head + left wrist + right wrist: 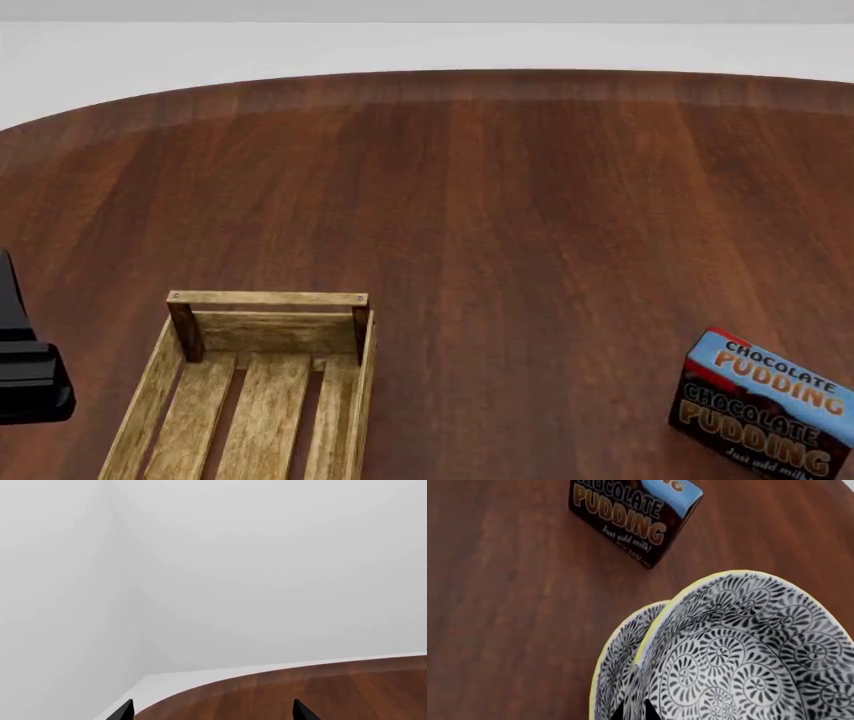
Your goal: Stack the left bowl on the right bowl and place them in the tray.
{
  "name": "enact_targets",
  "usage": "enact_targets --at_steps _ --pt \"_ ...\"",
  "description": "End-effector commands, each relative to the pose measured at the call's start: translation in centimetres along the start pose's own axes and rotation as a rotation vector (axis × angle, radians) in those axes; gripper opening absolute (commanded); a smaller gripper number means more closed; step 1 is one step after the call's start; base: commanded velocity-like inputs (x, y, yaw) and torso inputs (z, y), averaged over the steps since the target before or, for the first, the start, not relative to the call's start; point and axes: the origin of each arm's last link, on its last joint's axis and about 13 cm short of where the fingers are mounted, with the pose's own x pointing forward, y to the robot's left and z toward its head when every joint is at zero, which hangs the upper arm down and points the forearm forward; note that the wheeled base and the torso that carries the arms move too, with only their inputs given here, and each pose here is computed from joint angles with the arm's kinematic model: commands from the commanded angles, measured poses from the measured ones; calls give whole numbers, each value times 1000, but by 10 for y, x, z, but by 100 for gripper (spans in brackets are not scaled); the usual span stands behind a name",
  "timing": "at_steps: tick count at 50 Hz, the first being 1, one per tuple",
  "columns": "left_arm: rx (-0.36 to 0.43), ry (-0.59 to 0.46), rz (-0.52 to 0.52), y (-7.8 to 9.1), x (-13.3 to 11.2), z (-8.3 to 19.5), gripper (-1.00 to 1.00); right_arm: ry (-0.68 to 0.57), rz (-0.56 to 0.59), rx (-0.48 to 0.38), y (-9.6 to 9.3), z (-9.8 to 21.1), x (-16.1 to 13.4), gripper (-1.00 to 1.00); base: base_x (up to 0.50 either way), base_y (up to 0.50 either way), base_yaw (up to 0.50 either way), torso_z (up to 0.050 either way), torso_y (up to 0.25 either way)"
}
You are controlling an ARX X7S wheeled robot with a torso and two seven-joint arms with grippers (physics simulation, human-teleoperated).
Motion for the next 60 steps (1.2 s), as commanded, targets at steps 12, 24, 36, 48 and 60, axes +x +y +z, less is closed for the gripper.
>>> enact_targets --at_steps 12,24,36,48,60 --pt "0 -2 -1 -1 1 2 100 8 -14 2 -1 -2 6 -100 0 0 0 0 0" --pt "2 -3 6 0 1 1 100 11 -23 18 -5 -2 7 -100 0 0 0 0 1" --pt "1 -1 4 0 1 1 100 21 -21 -6 -5 0 4 100 0 0 0 0 0" --pt "1 -1 4 0 0 1 100 16 -26 -28 -3 3 0 100 0 0 0 0 0" --pt "-1 -2 4 0 0 1 100 -26 -18 -90 3 18 -12 100 0 0 0 0 0"
